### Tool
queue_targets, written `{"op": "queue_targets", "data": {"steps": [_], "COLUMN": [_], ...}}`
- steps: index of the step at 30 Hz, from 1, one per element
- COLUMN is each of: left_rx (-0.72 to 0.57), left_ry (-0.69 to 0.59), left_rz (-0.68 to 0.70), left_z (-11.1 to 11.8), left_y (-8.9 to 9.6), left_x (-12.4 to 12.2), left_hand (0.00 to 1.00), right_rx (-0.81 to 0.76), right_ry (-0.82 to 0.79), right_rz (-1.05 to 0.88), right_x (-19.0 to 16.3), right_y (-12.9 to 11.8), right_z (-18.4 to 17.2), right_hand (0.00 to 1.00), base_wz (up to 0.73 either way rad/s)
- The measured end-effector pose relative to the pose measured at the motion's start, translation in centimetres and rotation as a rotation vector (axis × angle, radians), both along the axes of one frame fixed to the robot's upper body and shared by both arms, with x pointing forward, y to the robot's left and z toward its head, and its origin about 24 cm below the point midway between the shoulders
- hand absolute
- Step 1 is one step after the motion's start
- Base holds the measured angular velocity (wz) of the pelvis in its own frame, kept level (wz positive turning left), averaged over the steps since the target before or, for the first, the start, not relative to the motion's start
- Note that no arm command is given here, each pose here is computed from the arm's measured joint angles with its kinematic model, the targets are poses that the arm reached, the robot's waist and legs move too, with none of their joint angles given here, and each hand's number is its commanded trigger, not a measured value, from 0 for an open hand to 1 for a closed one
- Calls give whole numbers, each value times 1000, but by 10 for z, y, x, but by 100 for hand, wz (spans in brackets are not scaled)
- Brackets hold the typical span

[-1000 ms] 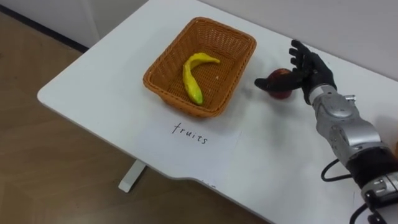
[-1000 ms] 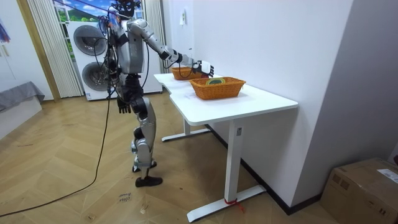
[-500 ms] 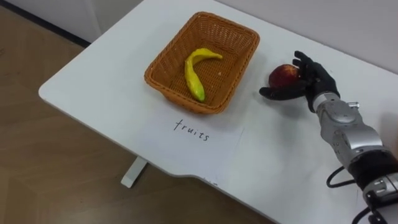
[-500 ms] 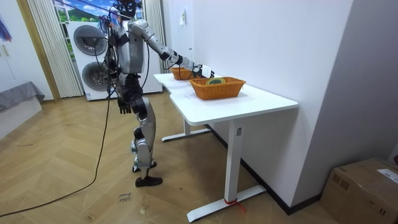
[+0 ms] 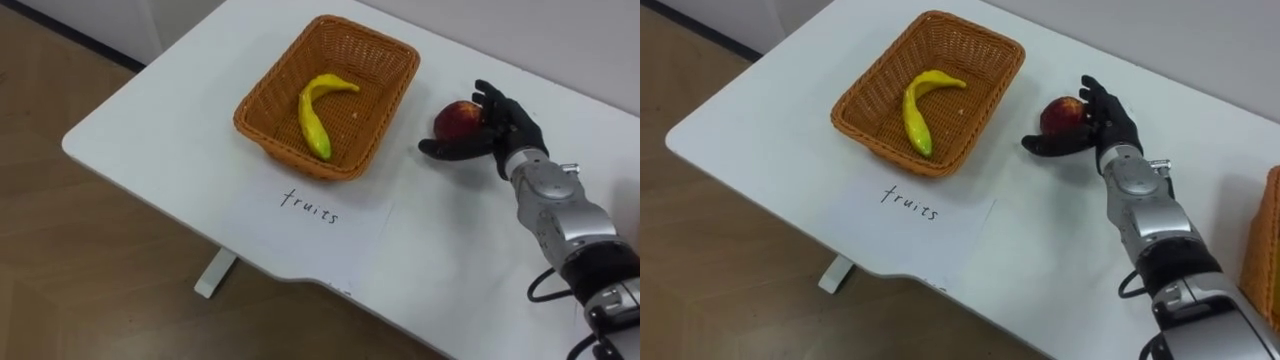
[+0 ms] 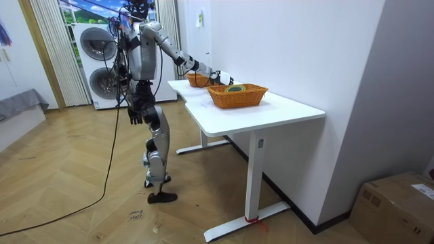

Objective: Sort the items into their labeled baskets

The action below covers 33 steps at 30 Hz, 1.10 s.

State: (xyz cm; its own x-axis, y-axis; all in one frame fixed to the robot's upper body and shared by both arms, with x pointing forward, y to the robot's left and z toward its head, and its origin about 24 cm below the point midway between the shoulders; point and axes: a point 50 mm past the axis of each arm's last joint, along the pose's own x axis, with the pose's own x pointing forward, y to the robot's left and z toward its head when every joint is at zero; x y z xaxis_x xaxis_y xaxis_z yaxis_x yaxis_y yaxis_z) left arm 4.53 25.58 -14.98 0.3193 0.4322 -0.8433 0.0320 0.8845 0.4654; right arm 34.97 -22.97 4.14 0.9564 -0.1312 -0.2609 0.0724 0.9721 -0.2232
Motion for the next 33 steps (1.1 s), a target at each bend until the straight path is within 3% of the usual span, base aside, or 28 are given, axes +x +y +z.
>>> {"op": "queue_targets", "data": {"steps": [1,33], "left_rx": [0,10], "left_ry": [-2,4], "left_rz": [0,30], "left_z": [0,1], "left_y": [0,7], "left_x": [0,1], "left_hand": [0,0], "right_rx": [-1,-192], "right_ry": [-1,38], "right_rz": [1,90], "right_x": [0,-1], "right_y": [0,-10], "right_z": [0,4], "right_hand": [100,100], "base_wz": [0,0]}}
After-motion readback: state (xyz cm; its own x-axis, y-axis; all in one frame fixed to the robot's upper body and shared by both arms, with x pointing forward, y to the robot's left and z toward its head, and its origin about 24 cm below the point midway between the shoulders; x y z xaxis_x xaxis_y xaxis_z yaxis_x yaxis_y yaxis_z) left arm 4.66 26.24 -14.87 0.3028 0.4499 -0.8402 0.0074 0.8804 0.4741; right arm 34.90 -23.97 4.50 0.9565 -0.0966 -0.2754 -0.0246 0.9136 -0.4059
